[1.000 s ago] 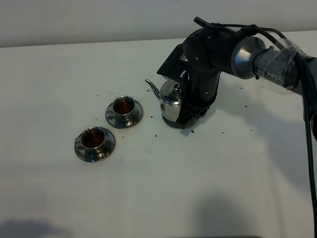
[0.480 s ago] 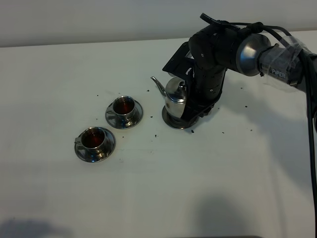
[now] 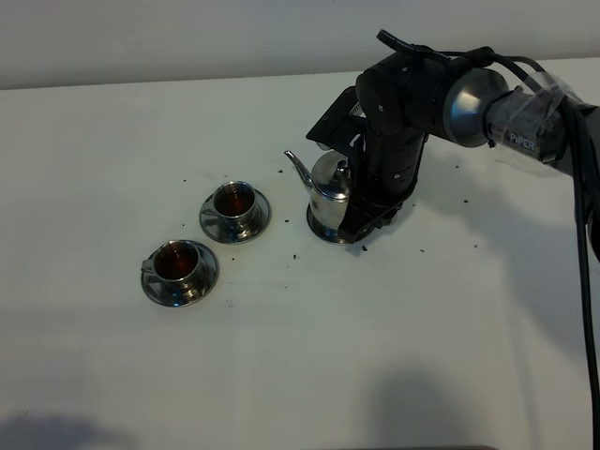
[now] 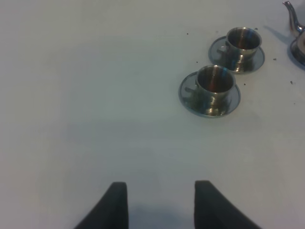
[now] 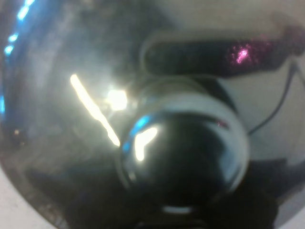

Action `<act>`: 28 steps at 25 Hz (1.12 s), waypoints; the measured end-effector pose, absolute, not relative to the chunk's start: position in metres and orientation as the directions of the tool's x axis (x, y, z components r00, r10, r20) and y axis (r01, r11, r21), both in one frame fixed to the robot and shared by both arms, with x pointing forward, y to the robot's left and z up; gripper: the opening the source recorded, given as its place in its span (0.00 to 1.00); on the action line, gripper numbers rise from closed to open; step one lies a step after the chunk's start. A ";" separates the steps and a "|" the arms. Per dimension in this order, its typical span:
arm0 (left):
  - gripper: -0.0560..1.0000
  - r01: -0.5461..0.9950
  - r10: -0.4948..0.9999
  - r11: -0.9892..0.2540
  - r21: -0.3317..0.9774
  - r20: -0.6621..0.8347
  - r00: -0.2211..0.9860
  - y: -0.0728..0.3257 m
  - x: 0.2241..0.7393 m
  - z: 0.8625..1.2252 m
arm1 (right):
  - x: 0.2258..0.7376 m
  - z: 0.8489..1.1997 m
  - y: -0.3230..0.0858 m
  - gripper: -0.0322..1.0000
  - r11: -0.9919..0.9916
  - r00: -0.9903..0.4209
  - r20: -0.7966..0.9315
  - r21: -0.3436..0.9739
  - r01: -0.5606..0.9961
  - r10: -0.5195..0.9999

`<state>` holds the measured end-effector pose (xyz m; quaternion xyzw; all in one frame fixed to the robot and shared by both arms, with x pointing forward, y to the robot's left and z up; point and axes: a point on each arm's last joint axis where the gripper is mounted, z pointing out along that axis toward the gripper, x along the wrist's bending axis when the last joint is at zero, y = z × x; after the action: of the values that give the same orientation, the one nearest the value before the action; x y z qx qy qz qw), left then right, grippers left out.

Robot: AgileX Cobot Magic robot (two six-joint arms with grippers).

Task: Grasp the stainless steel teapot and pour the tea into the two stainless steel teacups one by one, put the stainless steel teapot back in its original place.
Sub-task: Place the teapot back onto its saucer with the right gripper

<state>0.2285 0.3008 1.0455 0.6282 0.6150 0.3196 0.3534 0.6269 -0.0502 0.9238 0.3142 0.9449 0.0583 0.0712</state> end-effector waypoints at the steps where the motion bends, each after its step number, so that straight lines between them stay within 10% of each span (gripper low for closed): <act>1: 0.40 0.547 0.999 0.006 0.837 -0.033 0.039 0.301 0.229 1.046 | 0.627 0.924 -0.050 0.21 0.795 -0.792 -0.096 0.156 0.586 0.603; 16: 0.40 0.547 0.999 0.006 0.837 -0.033 0.039 0.301 0.229 1.046 | 0.625 0.924 -0.049 0.23 0.786 -0.786 -0.075 0.156 0.598 0.613; 28: 0.40 0.547 0.999 0.007 0.837 -0.034 0.039 0.301 0.229 1.046 | 0.618 0.925 -0.054 0.57 0.761 -0.760 -0.040 0.068 0.646 0.649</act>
<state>0.2285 0.3008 1.0455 0.6280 0.6153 0.3194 0.3536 0.6177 -0.0541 0.9246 0.3451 0.9378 0.0249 0.0304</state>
